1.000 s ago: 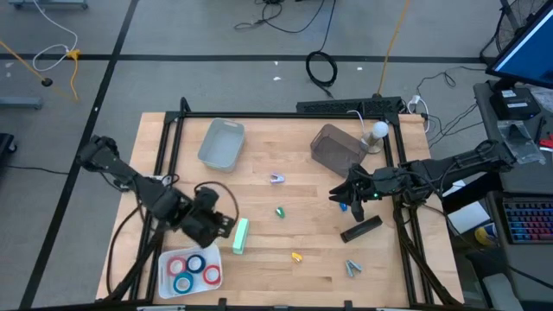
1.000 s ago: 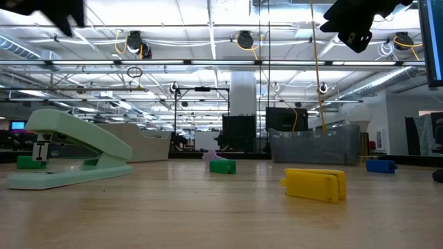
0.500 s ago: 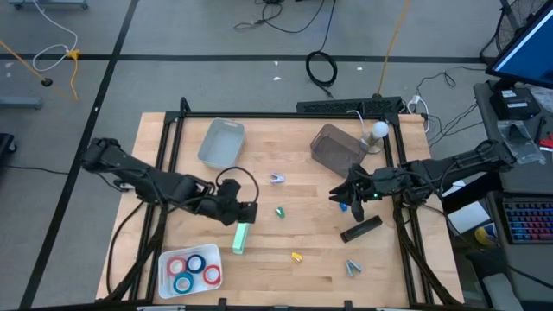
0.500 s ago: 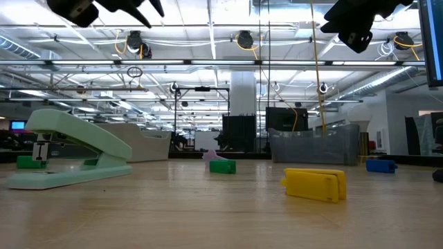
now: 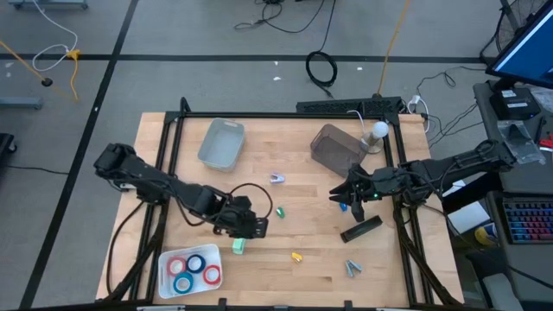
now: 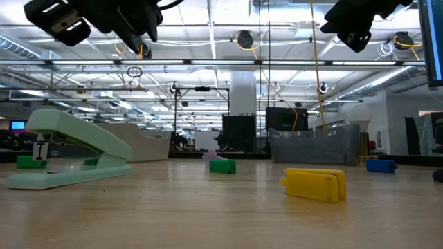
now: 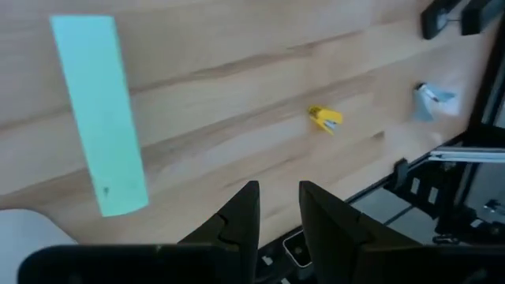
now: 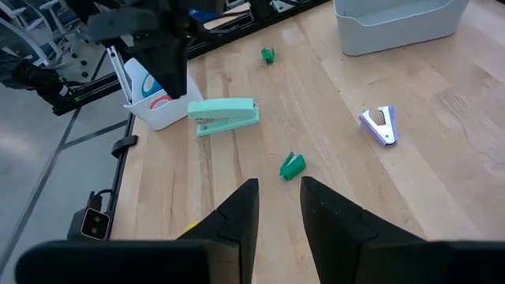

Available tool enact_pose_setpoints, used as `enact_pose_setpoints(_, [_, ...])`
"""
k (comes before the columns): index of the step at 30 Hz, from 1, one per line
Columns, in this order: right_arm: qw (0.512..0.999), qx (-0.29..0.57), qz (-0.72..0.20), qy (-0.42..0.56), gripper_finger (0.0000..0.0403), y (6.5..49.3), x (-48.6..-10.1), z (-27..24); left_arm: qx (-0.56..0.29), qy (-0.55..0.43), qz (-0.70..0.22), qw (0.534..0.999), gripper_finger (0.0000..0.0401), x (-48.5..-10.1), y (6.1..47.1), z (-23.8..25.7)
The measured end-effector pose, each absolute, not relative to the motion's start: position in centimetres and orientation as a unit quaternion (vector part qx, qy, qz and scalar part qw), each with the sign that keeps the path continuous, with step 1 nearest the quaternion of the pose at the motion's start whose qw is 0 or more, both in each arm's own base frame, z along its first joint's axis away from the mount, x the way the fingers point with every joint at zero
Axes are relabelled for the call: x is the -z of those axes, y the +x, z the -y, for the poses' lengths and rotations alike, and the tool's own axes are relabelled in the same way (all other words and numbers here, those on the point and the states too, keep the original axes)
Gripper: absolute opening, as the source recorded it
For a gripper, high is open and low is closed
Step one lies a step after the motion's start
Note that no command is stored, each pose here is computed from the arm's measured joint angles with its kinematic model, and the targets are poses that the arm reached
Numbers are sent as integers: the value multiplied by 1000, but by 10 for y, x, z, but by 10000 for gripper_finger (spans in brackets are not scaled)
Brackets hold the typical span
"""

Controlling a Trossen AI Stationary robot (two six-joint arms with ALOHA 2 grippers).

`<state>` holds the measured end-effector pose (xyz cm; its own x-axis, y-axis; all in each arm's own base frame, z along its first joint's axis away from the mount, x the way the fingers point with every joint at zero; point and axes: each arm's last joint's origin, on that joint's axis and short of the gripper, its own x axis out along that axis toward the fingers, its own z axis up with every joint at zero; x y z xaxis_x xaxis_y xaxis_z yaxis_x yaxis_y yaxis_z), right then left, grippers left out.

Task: Pick and place Stapler, Stapler remover, tape
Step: Put the light green stapler into the black bin

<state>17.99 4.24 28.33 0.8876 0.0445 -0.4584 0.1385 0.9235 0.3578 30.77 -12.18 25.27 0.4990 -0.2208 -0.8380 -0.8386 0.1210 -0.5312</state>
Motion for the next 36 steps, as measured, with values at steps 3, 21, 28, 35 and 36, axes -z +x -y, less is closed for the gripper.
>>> enact_pose_setpoints(3, [952,24,-236,192,89,180,-283,-42,-272,-609,-445,597,92,-250,304,121])
enact_pose_setpoints(21, [952,25,-238,191,89,180,-283,-42,-327,-530,-497,604,93,-242,288,114])
enact_pose_setpoints(28, [952,25,-239,191,89,180,-283,-42,-315,-515,-504,618,93,-242,287,116])
enact_pose_setpoints(35, [952,25,-239,191,89,180,-283,-42,-316,-518,-522,600,93,-231,293,120])
enact_pose_setpoints(36, [952,25,-239,190,89,180,-283,-42,-321,-517,-527,593,93,-228,292,121])
